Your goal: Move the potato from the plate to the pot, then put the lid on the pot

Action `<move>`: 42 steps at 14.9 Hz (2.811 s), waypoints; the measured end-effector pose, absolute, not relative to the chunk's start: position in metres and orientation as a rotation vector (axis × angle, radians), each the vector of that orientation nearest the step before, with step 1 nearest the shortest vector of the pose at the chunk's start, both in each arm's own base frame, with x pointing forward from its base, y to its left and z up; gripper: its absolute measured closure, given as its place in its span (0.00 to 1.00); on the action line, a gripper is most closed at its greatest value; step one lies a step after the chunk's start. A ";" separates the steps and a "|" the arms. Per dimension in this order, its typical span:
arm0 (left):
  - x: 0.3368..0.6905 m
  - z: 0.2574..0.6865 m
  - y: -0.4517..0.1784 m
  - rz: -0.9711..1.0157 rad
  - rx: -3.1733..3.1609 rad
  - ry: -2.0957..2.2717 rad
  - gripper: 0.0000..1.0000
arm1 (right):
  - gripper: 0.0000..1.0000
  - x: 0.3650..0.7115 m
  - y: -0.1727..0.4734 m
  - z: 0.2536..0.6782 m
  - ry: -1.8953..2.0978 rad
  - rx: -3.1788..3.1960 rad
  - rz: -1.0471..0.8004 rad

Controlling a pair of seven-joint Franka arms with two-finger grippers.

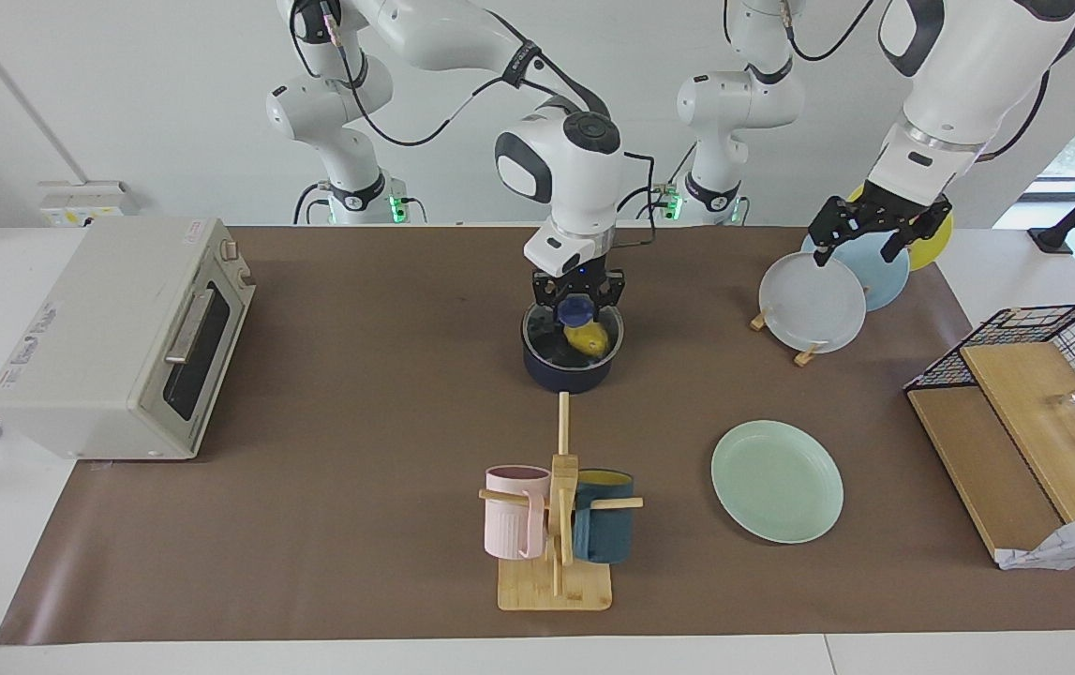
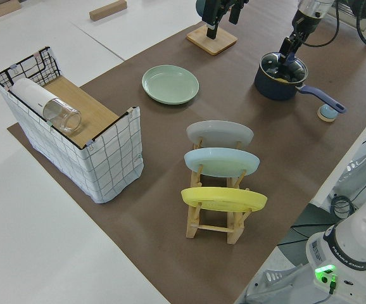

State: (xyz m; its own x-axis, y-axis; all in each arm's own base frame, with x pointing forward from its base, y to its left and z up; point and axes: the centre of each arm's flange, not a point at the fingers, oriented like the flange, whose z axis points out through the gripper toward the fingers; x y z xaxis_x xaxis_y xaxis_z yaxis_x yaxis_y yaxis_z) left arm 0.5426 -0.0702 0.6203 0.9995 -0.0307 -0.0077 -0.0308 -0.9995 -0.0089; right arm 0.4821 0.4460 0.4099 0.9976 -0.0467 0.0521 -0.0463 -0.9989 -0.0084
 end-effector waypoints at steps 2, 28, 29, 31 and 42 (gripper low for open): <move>0.543 0.620 -0.071 0.013 -3.132 0.052 0.00 | 0.33 0.482 0.446 0.410 0.073 -3.133 -0.082; 0.541 0.625 -0.069 -0.001 -3.133 0.045 0.00 | 0.00 0.506 0.411 0.475 0.083 -3.141 -0.169; 0.541 0.625 -0.069 -0.001 -3.133 0.045 0.00 | 0.00 0.516 0.389 0.490 0.067 -3.150 -0.170; 0.540 0.625 -0.069 -0.001 -3.133 0.045 0.00 | 0.00 0.533 0.336 0.522 0.016 -3.175 -0.159; 0.540 0.625 -0.069 -0.002 -3.133 0.045 0.00 | 0.00 0.526 0.107 0.631 -0.109 -3.202 0.111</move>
State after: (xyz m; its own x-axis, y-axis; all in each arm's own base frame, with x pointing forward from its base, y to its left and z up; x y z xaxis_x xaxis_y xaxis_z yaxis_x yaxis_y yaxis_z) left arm 0.5405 -0.0687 0.6252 0.9996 -0.0285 0.0009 -0.0285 -0.9996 -0.0082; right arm 0.5260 0.1072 0.6308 0.9953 0.0655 -0.0715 0.0699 -0.9956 0.0621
